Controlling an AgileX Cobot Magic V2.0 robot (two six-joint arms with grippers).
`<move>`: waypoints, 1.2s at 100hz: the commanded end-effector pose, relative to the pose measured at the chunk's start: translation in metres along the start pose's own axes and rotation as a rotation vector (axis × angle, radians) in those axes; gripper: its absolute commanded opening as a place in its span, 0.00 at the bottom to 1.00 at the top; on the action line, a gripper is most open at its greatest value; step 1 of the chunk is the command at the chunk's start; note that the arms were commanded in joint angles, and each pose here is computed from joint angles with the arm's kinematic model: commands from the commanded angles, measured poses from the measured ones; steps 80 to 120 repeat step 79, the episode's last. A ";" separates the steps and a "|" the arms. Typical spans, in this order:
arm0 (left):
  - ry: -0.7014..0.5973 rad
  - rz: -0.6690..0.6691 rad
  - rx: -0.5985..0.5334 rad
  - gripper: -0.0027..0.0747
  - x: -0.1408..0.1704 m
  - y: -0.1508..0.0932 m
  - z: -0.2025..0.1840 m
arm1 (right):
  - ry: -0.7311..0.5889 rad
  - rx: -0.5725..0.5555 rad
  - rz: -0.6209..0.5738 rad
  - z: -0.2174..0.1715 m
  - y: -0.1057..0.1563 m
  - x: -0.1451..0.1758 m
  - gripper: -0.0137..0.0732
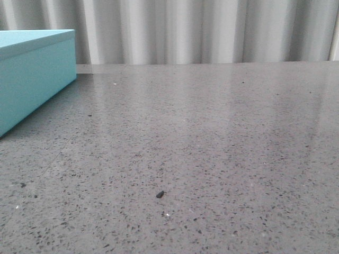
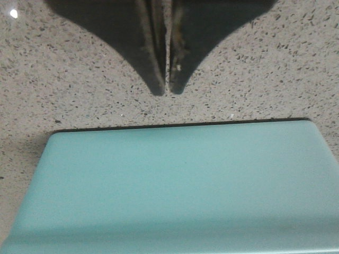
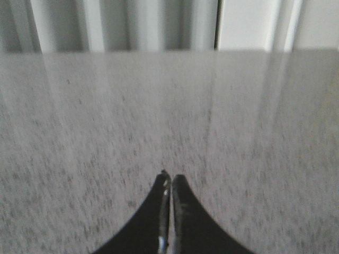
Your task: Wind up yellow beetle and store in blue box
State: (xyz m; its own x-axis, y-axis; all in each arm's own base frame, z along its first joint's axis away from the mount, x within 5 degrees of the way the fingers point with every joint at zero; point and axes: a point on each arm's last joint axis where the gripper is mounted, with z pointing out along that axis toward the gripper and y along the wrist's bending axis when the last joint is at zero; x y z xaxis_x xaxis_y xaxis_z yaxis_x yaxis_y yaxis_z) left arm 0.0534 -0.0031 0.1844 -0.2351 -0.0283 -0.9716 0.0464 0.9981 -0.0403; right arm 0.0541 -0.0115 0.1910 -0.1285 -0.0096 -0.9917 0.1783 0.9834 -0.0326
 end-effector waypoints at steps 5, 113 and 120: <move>-0.057 -0.018 0.004 0.01 0.003 0.000 0.000 | 0.039 -0.016 -0.022 0.000 0.002 0.009 0.11; -0.057 -0.018 0.004 0.01 0.003 0.000 0.000 | 0.091 -0.018 -0.020 0.000 0.002 0.014 0.11; -0.057 -0.018 0.004 0.01 0.003 0.000 0.000 | 0.091 -0.018 -0.020 0.000 0.002 0.014 0.11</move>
